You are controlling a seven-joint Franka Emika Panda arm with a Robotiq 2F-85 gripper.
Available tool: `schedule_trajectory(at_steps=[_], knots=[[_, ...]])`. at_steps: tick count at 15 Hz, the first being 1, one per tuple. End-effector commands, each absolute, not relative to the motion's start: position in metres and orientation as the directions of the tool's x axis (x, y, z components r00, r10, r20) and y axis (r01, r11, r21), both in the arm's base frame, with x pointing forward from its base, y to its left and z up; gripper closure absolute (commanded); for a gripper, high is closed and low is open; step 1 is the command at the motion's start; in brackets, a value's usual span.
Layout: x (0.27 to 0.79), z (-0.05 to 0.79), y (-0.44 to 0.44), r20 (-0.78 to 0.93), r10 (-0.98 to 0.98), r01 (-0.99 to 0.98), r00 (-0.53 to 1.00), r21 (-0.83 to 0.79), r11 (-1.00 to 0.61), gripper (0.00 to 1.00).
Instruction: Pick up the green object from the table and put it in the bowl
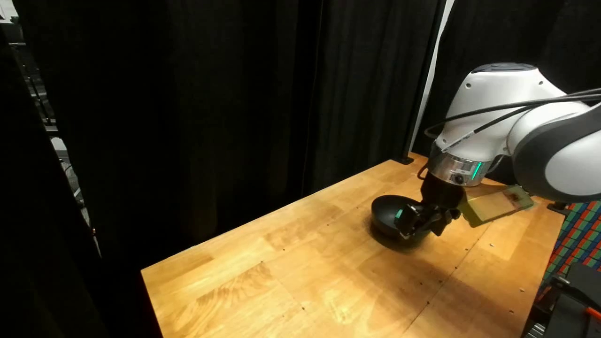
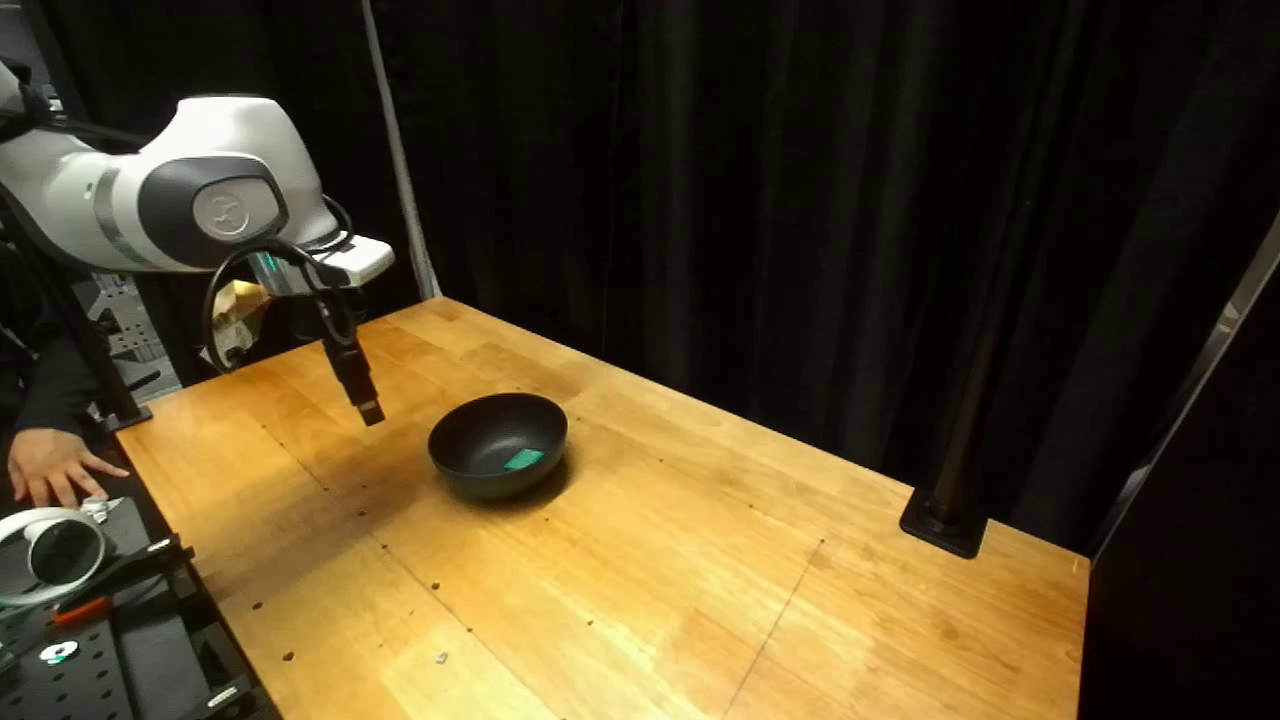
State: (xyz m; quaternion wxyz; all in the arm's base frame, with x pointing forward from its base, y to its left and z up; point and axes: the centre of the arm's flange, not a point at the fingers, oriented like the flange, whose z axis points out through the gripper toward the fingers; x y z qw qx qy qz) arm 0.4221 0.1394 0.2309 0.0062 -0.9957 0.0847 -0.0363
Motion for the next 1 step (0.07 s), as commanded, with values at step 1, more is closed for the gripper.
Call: schedule_trajectory(at_steps=[1], knots=[[0.4252,0.2333,0.1462,0.049,-0.153,-0.152,0.987,-0.036,-0.988,0.00]])
